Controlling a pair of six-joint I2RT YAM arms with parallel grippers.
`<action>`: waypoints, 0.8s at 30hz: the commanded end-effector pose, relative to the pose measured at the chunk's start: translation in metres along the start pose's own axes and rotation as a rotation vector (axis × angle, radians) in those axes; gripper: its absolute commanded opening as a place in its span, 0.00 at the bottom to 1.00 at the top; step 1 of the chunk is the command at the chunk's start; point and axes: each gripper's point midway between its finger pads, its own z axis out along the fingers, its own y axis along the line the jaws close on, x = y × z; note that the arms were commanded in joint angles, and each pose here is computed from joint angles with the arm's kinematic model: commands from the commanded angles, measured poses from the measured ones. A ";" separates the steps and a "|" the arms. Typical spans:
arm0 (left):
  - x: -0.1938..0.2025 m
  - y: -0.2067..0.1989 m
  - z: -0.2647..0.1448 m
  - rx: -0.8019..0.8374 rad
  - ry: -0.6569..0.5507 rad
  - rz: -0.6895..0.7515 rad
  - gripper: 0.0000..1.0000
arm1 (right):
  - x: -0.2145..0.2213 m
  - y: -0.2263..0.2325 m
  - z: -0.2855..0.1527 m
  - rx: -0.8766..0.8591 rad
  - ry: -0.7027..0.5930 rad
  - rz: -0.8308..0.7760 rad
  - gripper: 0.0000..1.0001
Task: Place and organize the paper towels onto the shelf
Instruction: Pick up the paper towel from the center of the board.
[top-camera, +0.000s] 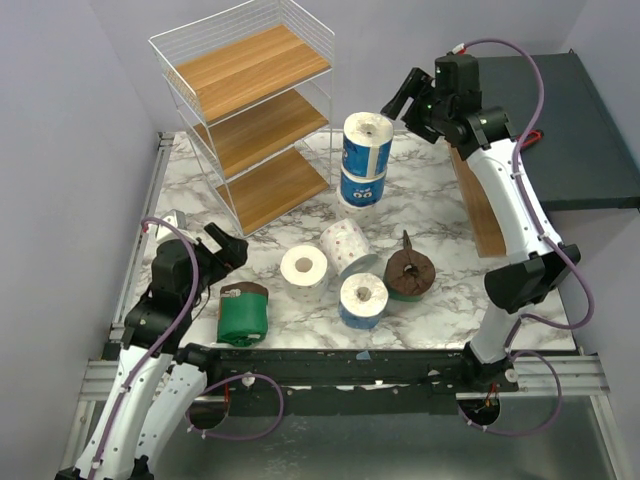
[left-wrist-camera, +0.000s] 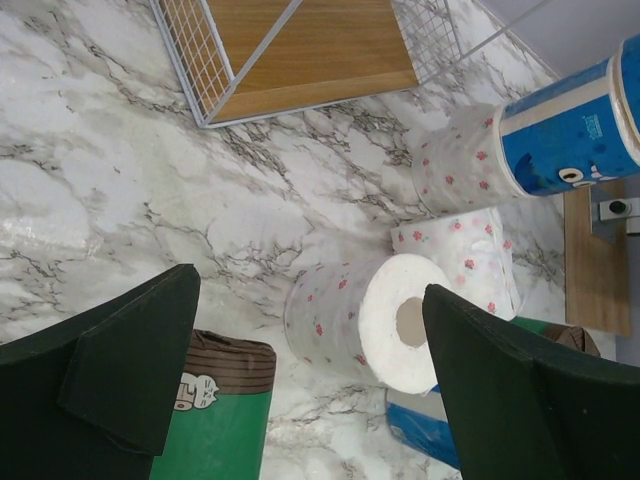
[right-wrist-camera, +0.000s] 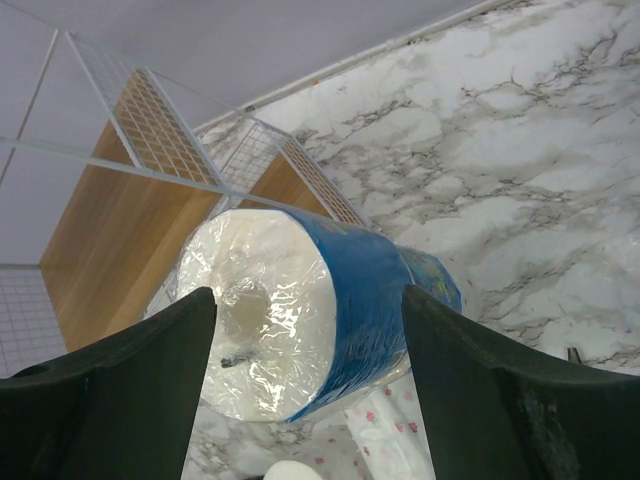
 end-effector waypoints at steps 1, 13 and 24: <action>0.006 -0.007 0.004 0.041 0.024 -0.003 0.98 | 0.025 -0.002 0.009 0.006 0.068 -0.050 0.78; 0.022 -0.006 0.013 0.051 0.078 -0.023 0.97 | 0.051 -0.005 0.020 0.020 0.123 -0.087 0.79; 0.027 -0.004 0.015 0.050 0.091 -0.023 0.96 | 0.068 -0.001 0.026 0.026 0.158 -0.122 0.76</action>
